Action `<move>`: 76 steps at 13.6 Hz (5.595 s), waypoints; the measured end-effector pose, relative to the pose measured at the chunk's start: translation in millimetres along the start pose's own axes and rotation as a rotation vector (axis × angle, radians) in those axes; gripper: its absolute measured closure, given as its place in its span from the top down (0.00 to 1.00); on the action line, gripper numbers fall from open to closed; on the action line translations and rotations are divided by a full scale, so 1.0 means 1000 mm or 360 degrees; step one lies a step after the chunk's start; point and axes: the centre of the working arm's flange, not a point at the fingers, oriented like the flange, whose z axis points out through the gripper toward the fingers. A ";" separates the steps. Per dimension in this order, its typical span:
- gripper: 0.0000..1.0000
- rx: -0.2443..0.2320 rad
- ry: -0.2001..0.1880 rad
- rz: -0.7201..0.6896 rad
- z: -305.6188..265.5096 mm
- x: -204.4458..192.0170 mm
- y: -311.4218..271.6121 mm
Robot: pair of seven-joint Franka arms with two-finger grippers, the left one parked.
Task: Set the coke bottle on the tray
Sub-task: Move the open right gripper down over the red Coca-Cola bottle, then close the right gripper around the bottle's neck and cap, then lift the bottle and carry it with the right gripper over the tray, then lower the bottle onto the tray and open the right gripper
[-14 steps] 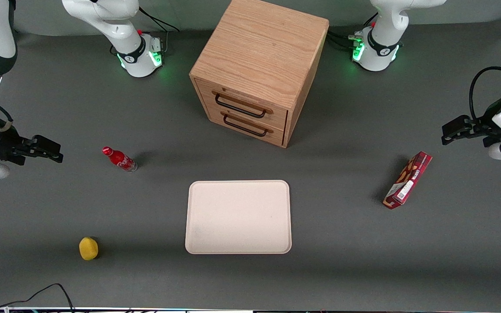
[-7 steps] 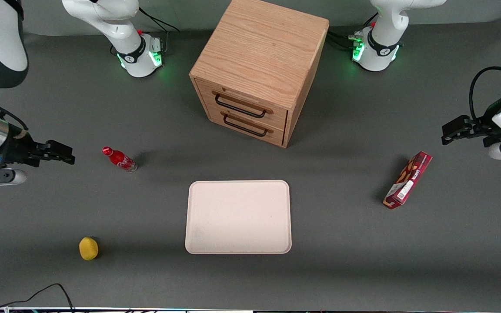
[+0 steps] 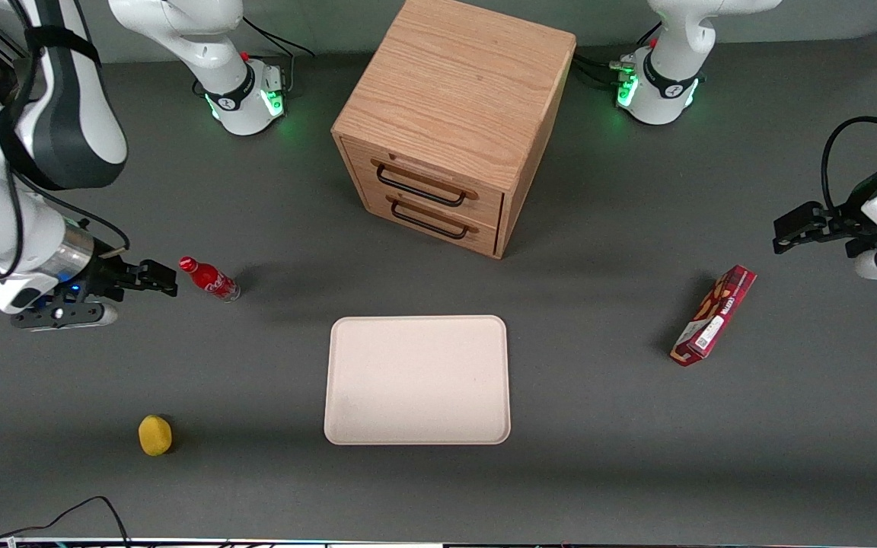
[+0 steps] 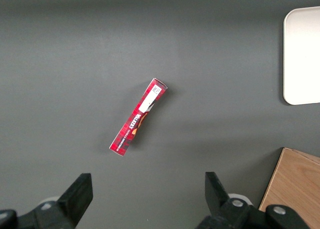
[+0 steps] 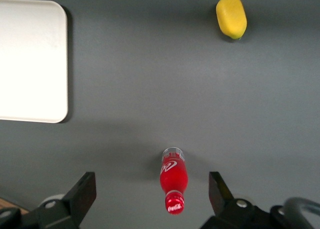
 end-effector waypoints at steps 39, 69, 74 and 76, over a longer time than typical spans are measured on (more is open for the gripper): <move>0.31 0.0071 -0.0025 -0.0003 0.060 -0.035 -0.037; 0.38 0.0040 0.0142 0.0220 0.124 0.144 -0.270; 0.96 0.0047 0.0167 0.0224 0.112 0.146 -0.269; 1.00 0.0038 0.0161 0.0220 0.087 0.142 -0.270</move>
